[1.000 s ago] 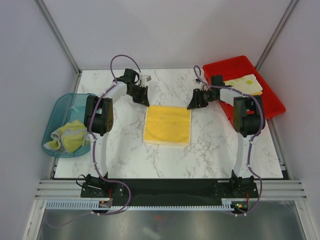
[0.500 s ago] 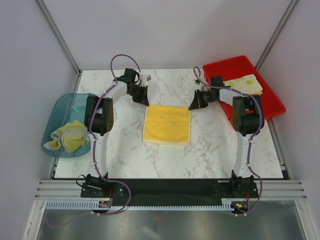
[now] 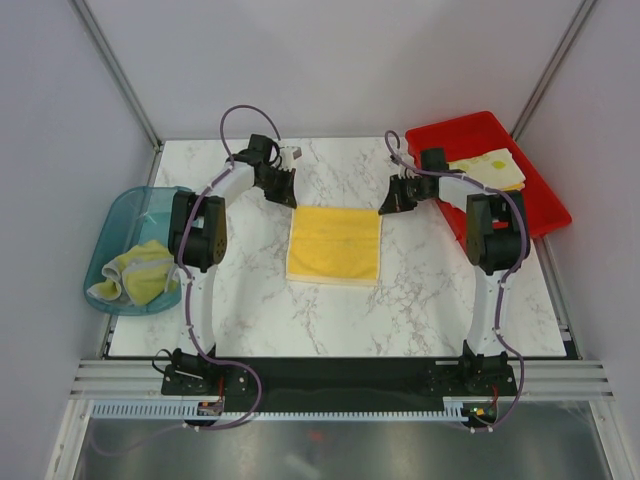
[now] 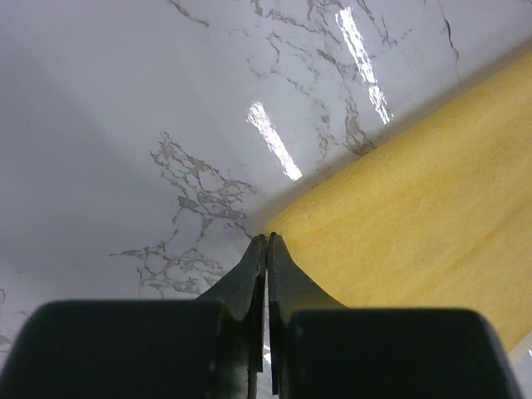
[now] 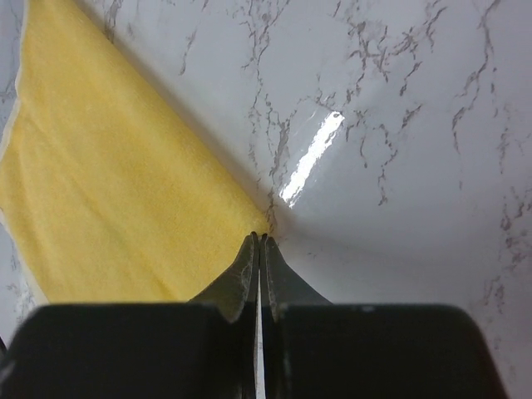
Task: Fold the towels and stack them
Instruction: Fold the towel
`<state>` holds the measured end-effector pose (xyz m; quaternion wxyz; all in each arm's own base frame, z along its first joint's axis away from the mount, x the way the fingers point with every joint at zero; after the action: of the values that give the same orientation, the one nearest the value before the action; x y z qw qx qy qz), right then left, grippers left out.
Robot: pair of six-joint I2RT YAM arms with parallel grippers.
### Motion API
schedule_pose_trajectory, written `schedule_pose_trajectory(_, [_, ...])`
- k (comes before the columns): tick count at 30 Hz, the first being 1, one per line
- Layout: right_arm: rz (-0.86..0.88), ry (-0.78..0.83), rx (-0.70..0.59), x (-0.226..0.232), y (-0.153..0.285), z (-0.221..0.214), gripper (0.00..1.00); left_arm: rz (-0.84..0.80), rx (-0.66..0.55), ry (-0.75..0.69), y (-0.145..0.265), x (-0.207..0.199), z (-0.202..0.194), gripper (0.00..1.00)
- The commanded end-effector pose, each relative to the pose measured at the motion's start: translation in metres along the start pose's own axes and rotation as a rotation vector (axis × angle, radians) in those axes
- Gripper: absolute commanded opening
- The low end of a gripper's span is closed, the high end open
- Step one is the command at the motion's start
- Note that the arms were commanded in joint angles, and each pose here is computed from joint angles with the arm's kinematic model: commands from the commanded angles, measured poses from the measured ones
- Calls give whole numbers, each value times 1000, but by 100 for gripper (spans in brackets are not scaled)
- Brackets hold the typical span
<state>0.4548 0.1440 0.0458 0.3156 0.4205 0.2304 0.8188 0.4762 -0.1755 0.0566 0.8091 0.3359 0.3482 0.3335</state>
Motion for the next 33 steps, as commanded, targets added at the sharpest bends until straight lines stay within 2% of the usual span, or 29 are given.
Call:
schedule_pose_trajectory(1, [-42,114,-82,10,19,25,0,100,-94,-55,26,3,25,2])
schedule_pose_trajectory(7, [-55,127,-121,12,24,30,0,113,-117,-60,31,3,28,2])
schedule_pose_trajectory(14, [-4,131,-138,26,20,34,0,37,-149,-34,31,-10,34,2])
schedule_pose_trajectory(22, [-56,168,-152,33,31,32,0,70,-223,-50,59,-23,40,2])
schedule_pose_trajectory(33, [-72,183,-199,55,58,27,0,64,-230,-56,76,-42,22,2])
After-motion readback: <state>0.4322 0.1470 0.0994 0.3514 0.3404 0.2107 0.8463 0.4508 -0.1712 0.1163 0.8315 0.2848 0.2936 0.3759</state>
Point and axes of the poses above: each gripper's point midway between its finger pads, its own y axis back along the fingers, its own x axis along the line the jaws close on, z = x × y, the point moved 3 cm from there along y, back along the fingers, and after that the axes turned 2 degrees about -y, right-handed, at the moved point
